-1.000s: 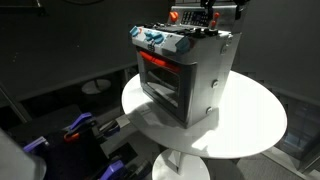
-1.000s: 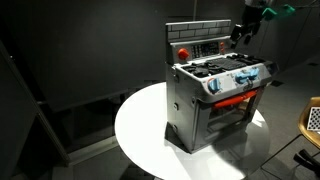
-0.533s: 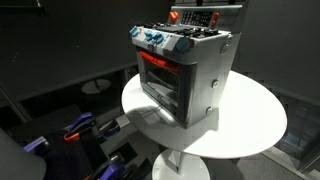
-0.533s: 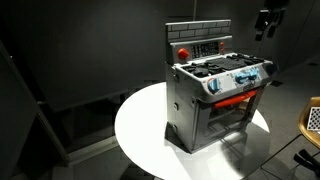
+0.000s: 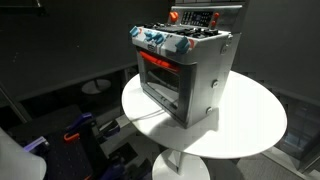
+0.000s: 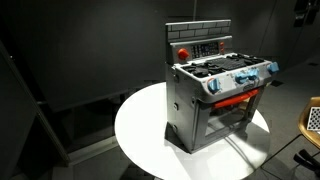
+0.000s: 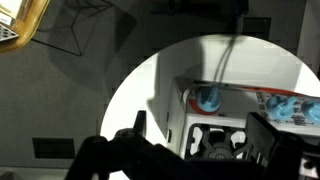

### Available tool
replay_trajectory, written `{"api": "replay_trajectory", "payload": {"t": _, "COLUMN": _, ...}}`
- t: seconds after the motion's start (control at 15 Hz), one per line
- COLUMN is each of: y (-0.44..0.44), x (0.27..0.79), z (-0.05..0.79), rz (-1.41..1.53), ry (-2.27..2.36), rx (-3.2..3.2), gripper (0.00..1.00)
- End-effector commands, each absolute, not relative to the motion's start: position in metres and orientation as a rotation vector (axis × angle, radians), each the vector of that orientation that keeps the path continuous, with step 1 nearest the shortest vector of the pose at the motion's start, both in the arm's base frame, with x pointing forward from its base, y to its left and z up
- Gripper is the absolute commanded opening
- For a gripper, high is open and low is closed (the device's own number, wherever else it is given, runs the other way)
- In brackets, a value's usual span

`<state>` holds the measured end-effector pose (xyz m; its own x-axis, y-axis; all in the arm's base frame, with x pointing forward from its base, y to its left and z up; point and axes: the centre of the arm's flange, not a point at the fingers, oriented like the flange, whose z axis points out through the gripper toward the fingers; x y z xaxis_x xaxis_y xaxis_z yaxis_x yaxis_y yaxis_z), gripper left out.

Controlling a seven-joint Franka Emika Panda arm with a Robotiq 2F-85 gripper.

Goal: Press the top orange button on the microwave oven controlling panel of the stove

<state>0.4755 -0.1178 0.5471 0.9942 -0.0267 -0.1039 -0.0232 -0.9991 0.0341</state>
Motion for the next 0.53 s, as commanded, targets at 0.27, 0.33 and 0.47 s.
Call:
{"api": "replay_trajectory", "payload": {"t": 0.27, "y": -0.125, "x": 0.408, "z": 0.563, "rz": -0.098, "ry": -0.074, "rx": 3.111, "gripper": 1.0}}
{"api": "replay_trajectory", "payload": {"t": 0.33, "y": -0.125, "x": 0.407, "z": 0.561, "rz": -0.106, "ry": -0.066, "rx": 3.11, "gripper": 1.0}}
{"api": "replay_trajectory", "payload": {"t": 0.47, "y": -0.123, "x": 0.418, "z": 0.562, "rz": -0.105, "ry": -0.077, "rx": 3.123, "gripper": 1.0}}
